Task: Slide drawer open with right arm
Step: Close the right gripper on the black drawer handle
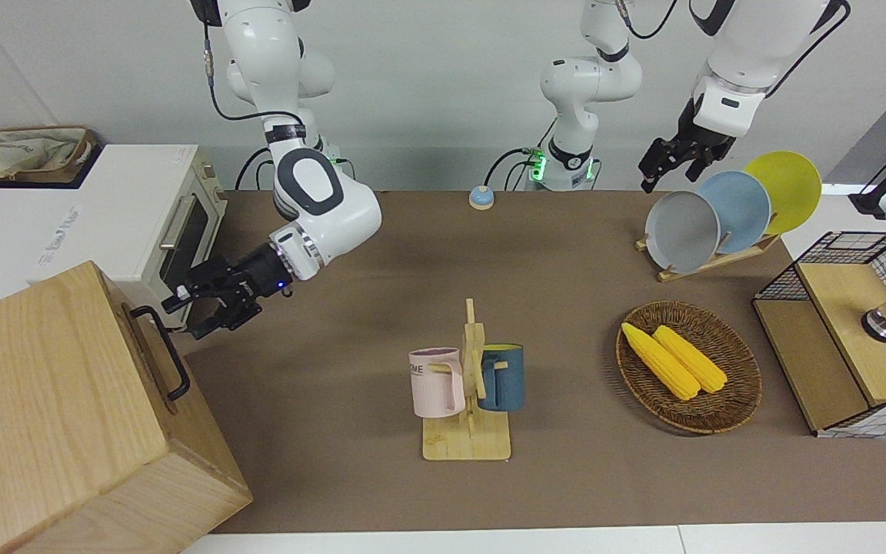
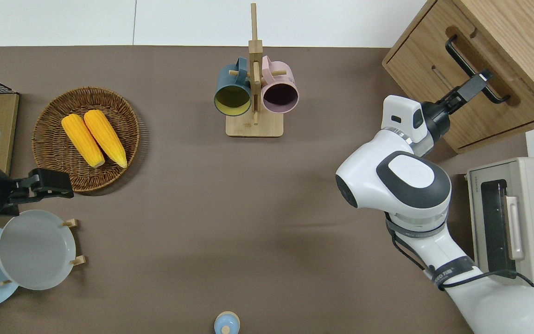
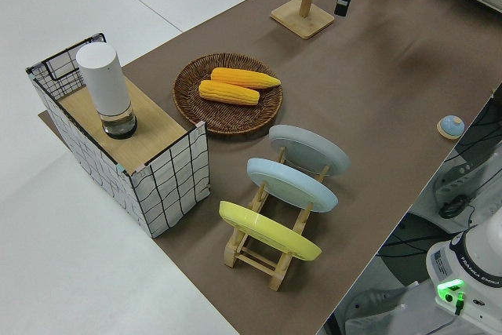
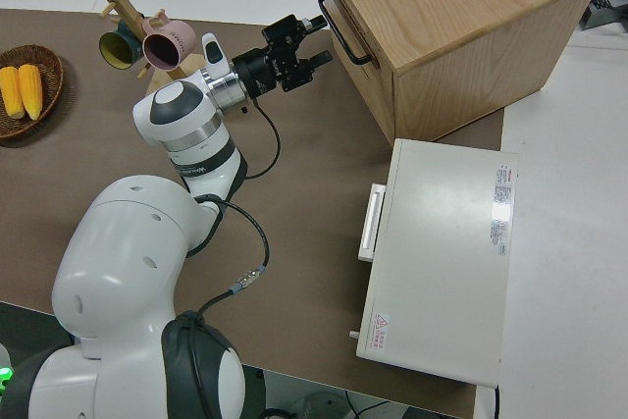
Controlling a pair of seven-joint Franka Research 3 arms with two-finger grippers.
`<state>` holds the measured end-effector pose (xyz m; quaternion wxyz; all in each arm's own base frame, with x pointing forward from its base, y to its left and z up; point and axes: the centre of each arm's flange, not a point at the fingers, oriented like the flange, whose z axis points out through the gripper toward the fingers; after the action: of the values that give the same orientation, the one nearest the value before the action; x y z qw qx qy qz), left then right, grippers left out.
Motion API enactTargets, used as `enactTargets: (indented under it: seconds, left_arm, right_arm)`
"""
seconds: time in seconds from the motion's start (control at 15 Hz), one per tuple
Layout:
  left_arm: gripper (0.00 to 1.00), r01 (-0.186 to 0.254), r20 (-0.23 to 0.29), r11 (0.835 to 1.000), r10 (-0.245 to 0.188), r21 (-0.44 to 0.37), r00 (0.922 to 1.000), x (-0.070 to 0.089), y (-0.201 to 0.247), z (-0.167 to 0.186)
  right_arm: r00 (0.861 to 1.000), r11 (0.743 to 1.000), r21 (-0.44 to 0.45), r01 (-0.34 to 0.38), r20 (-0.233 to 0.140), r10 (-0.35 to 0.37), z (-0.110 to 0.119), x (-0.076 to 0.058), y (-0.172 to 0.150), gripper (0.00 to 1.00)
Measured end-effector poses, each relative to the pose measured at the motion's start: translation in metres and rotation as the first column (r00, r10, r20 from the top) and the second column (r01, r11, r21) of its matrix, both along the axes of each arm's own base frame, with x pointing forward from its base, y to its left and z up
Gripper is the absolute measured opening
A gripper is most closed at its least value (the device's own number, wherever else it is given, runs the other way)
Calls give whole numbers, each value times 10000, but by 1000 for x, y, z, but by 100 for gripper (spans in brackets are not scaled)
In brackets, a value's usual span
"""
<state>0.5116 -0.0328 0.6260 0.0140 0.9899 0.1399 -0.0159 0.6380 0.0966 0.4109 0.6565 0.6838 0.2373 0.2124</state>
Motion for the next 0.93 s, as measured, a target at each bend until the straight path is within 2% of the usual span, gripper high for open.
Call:
enactTargets:
  seconds: [0.27,0.33,0.47,0.73,0.8,0.93]
  left_arm:
    - [100,0,0,10000,0,0,10000,0,0,0]
    - [100,0,0,10000,0,0,10000,0,0,0]
    - [100,0,0,10000,0,0,10000,0,0,0]
    - [100,0,0,10000,0,0,10000,0,0,0]
    - [100,0,0,10000,0,0,10000,0,0,0]
    - [100,0,0,10000,0,0,10000,0,0,0]
  right_arm:
    - [9997,9999,-68,-110,230,112,0,12,-21,89]
    - [9995,9999,-81,-131,292,133,0,13,-22,81]
    - [9991,9999,-10,-148,400,148,0,13,-21,59]
    - [9993,9997,120,-221,300,217,-14,14,-18,23]
    - [9993,9997,127,-204,321,200,-15,13,-16,17]
    - [9994,9997,224,-109,346,102,-15,12,-11,17]
